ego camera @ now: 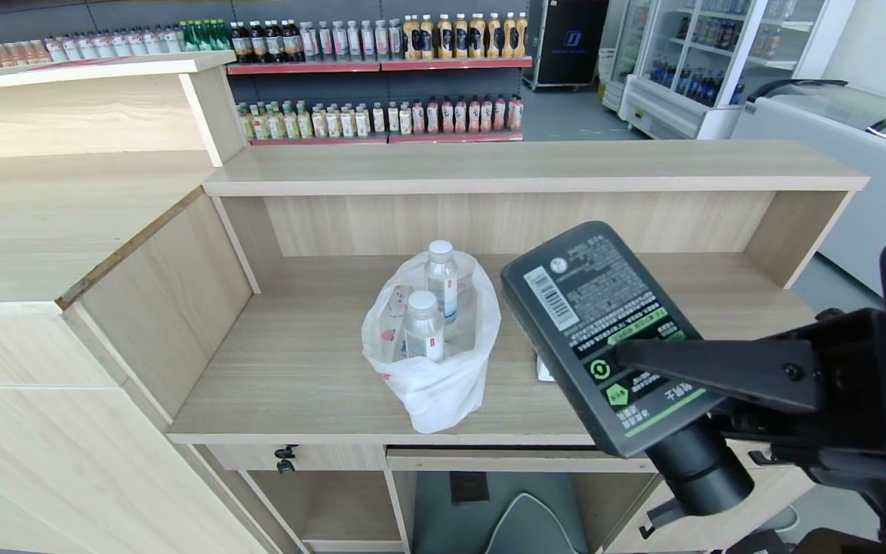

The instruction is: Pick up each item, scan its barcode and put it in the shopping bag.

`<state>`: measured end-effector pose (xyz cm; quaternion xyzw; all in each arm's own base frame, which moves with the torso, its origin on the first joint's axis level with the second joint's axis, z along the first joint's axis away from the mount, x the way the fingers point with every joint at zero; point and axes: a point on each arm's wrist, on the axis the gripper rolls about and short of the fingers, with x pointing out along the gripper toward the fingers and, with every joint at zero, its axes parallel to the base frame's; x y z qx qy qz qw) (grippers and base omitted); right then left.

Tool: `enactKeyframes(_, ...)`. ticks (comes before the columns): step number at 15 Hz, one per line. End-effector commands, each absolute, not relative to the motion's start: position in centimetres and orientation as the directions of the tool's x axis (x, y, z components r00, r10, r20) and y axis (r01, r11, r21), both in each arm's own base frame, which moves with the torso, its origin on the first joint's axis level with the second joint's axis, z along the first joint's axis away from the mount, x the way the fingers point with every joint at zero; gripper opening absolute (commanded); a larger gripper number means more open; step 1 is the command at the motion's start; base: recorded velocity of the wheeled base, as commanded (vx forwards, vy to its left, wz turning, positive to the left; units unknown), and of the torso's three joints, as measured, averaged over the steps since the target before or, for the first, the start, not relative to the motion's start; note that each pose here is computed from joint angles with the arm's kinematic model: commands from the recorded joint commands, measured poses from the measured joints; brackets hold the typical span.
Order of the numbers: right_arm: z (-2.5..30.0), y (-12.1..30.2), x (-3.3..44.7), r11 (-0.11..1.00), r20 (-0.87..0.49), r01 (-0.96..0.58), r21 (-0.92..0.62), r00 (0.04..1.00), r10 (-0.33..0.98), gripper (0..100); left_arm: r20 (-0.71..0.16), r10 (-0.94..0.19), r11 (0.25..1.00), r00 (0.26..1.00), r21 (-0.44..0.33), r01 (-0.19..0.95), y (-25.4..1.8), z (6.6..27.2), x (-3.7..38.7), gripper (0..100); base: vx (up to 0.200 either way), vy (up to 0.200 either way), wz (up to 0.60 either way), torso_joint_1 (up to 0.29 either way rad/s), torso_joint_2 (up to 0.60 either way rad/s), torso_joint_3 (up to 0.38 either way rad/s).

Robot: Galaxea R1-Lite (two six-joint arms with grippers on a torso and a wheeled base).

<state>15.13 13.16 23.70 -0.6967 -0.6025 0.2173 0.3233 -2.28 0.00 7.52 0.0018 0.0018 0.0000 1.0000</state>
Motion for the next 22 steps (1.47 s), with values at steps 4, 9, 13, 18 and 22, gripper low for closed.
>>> enactKeyframes(4,22.9,13.0,14.7,-0.044,0.064,0.690,-0.723,0.131,0.989,0,-0.003,0.000,1.000,1.000,0.003,0.000,0.0,7.5,-2.3,100,0.000,0.000,0.00,0.000,0.00,0.000)
enactKeyframes(9,22.6,12.3,13.7,-0.049,0.057,0.689,-0.723,0.130,0.990,0,-0.003,0.000,1.000,1.000,0.003,0.000,0.0,7.5,-2.3,100,0.000,0.000,0.00,0.000,0.00,0.000)
enactKeyframes(13,22.0,12.1,13.2,-0.079,0.009,0.688,-0.721,0.122,0.992,0,-0.003,0.000,1.000,1.000,0.003,0.000,0.0,7.5,-2.3,100,0.000,0.000,0.00,0.000,0.00,0.000)
enactKeyframes(18,21.5,13.6,13.2,-0.052,-0.015,0.672,-0.739,0.061,0.998,0,-0.003,0.000,1.000,1.000,0.003,0.000,0.0,7.5,-2.3,100,0.000,0.000,0.00,0.000,0.00,0.000)
enactKeyframes(22,21.5,13.8,13.1,-0.047,-0.017,0.667,-0.743,0.050,0.999,0,-0.003,0.000,1.000,1.000,0.003,0.000,0.0,7.5,-2.3,100,0.000,0.000,0.00,0.000,0.00,0.000)
